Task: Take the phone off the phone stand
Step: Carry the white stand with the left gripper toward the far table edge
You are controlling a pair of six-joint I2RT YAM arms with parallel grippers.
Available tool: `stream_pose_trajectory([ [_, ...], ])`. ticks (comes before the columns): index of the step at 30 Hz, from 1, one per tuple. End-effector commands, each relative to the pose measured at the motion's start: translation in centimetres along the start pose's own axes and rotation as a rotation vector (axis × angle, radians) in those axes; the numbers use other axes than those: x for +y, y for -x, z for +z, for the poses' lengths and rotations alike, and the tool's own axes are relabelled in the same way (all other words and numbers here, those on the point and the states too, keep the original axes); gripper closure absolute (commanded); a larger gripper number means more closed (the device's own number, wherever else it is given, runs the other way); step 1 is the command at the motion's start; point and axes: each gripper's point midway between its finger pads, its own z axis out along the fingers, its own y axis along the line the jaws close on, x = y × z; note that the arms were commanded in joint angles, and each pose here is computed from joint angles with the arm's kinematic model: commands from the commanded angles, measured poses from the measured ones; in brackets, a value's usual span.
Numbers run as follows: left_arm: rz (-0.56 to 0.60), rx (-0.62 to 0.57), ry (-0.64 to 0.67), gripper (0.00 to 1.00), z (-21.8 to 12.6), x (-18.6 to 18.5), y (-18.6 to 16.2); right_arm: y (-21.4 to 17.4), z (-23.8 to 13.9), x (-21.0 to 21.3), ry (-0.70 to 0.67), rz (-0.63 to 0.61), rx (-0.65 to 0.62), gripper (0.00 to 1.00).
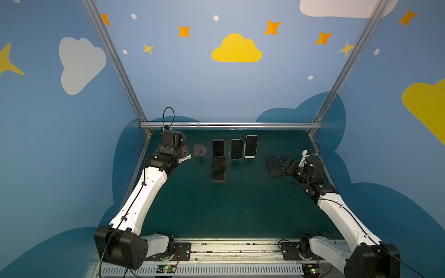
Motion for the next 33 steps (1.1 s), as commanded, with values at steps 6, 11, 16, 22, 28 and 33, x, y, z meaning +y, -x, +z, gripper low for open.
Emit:
stream_pose_trajectory([
  [6,0.002,-0.009,0.09,0.41,9.9,1.4,2.6,1.0,-0.5,0.6,0.005,0.0,-0.019,0.14],
  [11,0.007,0.106,0.099,0.41,15.8,2.4,1.7,1.2,-1.0,0.8,0.023,0.01,-0.039,0.13],
  [16,0.054,0.194,0.137,0.43,20.2,2.4,0.1,1.4,-0.7,0.3,0.013,-0.005,-0.079,0.13],
  [22,0.088,0.238,0.178,0.43,23.4,2.3,-0.7,1.1,-0.3,0.1,-0.013,-0.006,-0.037,0.14],
  [28,0.097,0.256,0.184,0.43,24.7,2.2,-1.8,0.8,0.1,0.1,-0.018,-0.007,-0.008,0.13],
  [33,0.085,0.264,0.163,0.42,24.8,1.8,-2.4,1.1,0.1,-0.1,-0.036,-0.027,-0.017,0.13],
])
